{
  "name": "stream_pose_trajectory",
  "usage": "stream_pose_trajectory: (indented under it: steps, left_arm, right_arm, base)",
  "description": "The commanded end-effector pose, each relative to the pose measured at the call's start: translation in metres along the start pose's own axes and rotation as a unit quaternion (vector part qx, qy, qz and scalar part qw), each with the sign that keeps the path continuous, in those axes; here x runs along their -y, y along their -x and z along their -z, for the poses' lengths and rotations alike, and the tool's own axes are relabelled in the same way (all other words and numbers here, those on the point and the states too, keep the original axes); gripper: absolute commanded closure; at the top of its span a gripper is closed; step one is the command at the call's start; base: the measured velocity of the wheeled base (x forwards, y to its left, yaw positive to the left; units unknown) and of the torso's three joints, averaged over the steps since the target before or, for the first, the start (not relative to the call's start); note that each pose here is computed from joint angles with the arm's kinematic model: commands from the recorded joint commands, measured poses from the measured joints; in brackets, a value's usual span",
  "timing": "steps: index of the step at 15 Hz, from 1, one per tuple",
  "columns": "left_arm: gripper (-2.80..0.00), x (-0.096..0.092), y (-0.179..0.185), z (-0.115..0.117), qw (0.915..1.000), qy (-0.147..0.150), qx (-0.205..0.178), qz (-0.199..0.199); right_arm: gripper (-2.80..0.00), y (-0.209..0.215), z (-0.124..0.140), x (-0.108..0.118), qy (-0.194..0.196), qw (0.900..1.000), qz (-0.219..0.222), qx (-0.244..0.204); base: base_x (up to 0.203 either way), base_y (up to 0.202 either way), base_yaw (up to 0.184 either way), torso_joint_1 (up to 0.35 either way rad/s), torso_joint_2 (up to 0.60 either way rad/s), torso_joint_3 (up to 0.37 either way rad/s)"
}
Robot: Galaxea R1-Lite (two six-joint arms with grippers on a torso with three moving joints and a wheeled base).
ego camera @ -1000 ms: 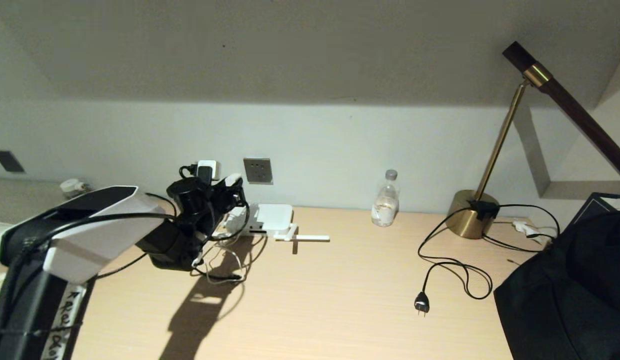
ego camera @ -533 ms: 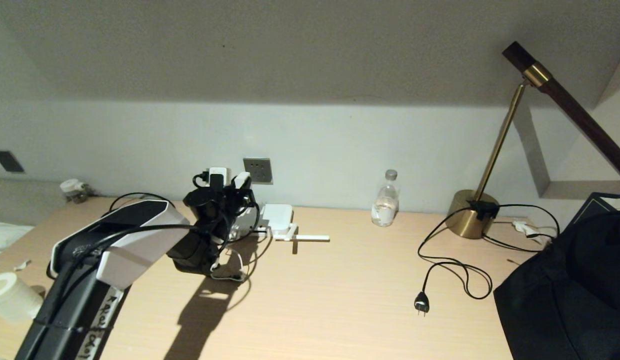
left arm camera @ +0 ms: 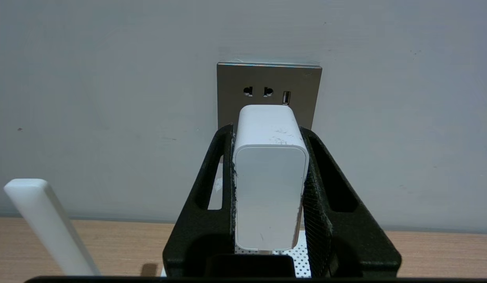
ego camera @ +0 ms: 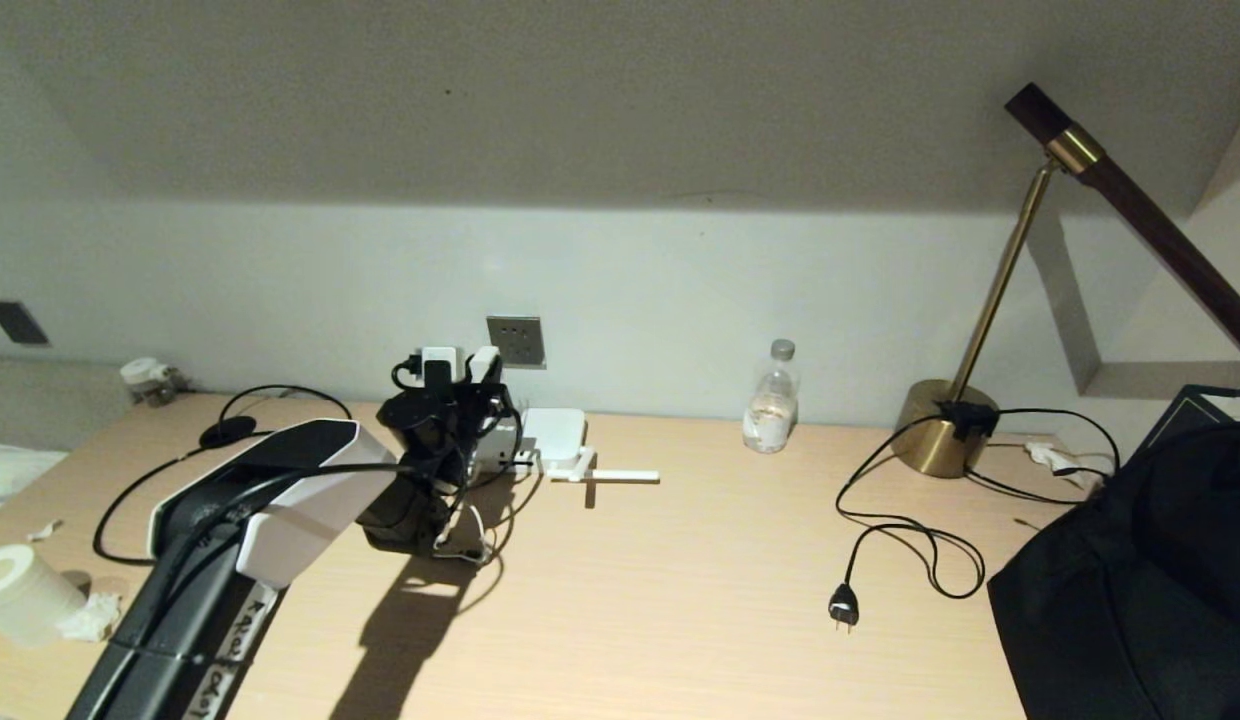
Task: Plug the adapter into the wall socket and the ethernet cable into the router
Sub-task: Align plug and socket
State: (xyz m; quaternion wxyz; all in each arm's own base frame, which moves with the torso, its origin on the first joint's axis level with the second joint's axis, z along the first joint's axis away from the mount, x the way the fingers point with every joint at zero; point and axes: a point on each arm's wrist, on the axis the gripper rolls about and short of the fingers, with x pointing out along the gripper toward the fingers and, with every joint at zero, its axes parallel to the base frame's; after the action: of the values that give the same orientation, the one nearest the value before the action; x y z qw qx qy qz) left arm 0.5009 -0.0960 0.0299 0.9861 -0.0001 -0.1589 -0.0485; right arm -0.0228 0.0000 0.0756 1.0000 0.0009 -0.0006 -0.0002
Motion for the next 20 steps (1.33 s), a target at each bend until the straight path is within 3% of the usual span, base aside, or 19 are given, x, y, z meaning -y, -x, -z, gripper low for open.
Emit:
stream_pose_trajectory:
  steps: [1,20]
  left_arm:
    - [0.00,0.000,-0.001,0.002,1.0000,0.001,0.005,0.000]
    - [0.00,0.003,-0.031,0.002,0.9999,0.000,-0.014,0.006]
  right_arm:
    - [0.00,0.000,0.000,0.000,0.000,1.000,0.000,-0.001]
    - [0.00,0.000,0.000,0.000,-0.001,1.000,0.000,-0.001]
  base:
    - [0.000,0.000,0.000,0.000,0.00,0.000]
    - [0.000,0.000,0.000,0.000,0.00,0.000]
